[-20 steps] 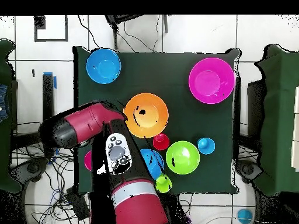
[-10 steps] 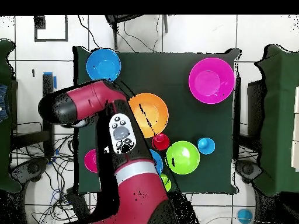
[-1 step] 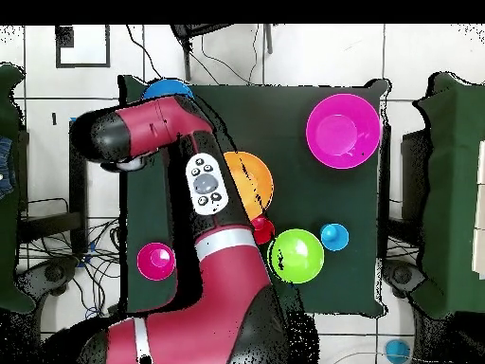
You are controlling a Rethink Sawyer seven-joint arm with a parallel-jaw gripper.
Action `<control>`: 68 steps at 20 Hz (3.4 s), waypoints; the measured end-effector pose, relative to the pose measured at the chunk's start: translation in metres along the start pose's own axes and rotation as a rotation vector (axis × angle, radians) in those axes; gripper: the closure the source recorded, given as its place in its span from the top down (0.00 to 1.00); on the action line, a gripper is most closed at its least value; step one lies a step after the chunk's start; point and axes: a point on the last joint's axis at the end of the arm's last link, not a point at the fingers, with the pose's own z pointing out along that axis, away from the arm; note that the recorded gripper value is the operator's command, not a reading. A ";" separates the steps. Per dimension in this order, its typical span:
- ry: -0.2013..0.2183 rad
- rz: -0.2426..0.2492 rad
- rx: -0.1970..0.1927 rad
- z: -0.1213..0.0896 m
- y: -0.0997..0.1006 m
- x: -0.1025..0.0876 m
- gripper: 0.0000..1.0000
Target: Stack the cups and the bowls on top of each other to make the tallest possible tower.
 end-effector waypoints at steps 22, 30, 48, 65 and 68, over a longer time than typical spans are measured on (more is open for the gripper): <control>-0.088 0.116 -0.098 0.028 -0.022 -0.080 1.00; -0.094 0.145 -0.093 0.026 -0.047 -0.086 1.00; -0.096 0.140 -0.078 0.008 -0.053 -0.089 1.00; -0.125 0.114 -0.062 -0.049 -0.042 -0.098 1.00; -0.126 0.112 -0.061 -0.051 -0.042 -0.097 1.00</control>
